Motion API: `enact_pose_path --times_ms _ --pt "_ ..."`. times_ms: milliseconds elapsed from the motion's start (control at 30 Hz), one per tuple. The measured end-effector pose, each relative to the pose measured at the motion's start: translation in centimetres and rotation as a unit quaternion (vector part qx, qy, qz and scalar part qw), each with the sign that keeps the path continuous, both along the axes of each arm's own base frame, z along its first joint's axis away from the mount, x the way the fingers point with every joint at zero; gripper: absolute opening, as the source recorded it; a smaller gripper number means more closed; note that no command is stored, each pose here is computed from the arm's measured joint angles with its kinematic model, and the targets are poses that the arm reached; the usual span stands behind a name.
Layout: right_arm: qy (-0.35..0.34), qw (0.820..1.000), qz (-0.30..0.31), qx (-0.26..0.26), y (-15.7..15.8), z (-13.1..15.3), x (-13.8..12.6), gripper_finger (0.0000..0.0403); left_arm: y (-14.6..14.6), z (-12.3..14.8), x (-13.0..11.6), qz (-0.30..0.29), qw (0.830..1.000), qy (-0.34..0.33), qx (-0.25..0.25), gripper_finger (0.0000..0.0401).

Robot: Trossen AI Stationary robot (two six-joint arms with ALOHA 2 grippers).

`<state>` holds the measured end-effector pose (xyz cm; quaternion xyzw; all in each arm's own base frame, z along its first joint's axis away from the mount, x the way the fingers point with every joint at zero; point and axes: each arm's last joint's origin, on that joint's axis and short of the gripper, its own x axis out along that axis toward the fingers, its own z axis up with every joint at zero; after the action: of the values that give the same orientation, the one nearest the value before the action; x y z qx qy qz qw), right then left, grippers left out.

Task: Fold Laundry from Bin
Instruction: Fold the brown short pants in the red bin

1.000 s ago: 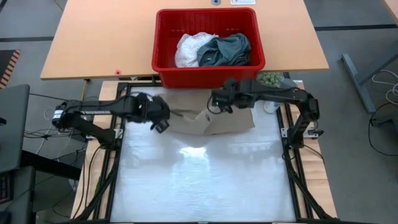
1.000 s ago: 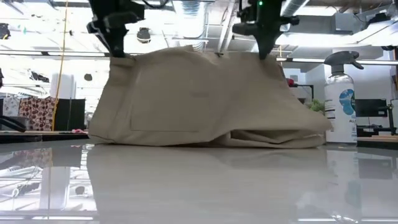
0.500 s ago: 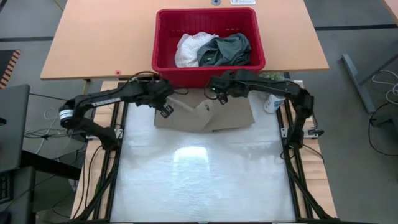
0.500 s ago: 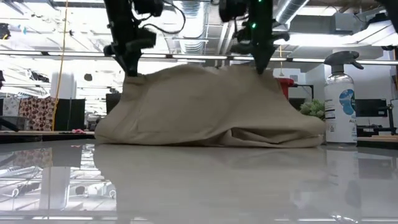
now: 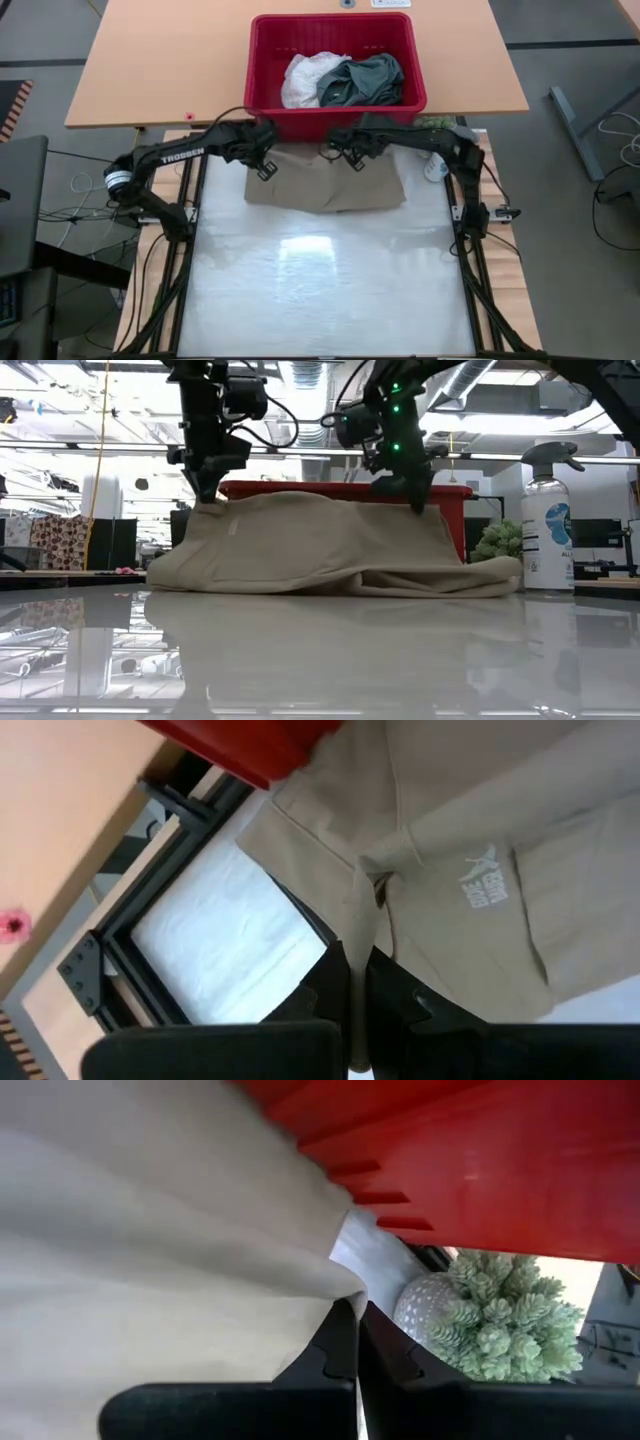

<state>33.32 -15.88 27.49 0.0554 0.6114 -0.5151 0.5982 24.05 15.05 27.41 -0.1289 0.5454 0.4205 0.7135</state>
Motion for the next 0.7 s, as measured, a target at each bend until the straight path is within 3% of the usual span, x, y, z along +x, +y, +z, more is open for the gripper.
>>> enact_pose_path --times_ms 400,600,700 --pt "-0.033 0.999 -0.009 0.016 -1.8 -0.1 -0.2 0.0019 2.0 0.0 -0.4 0.020 0.999 -0.041 0.013 0.0000" --pt "-0.032 0.999 -0.012 0.019 -2.0 -0.1 -0.4 0.0022 1.8 -2.5 -1.2 0.030 0.999 -0.023 -0.017 0.0000" --pt "-0.032 0.999 -0.012 0.019 -2.0 -0.1 -0.3 0.0053 1.7 -3.6 -1.5 0.044 0.999 -0.012 -0.016 0.0008"
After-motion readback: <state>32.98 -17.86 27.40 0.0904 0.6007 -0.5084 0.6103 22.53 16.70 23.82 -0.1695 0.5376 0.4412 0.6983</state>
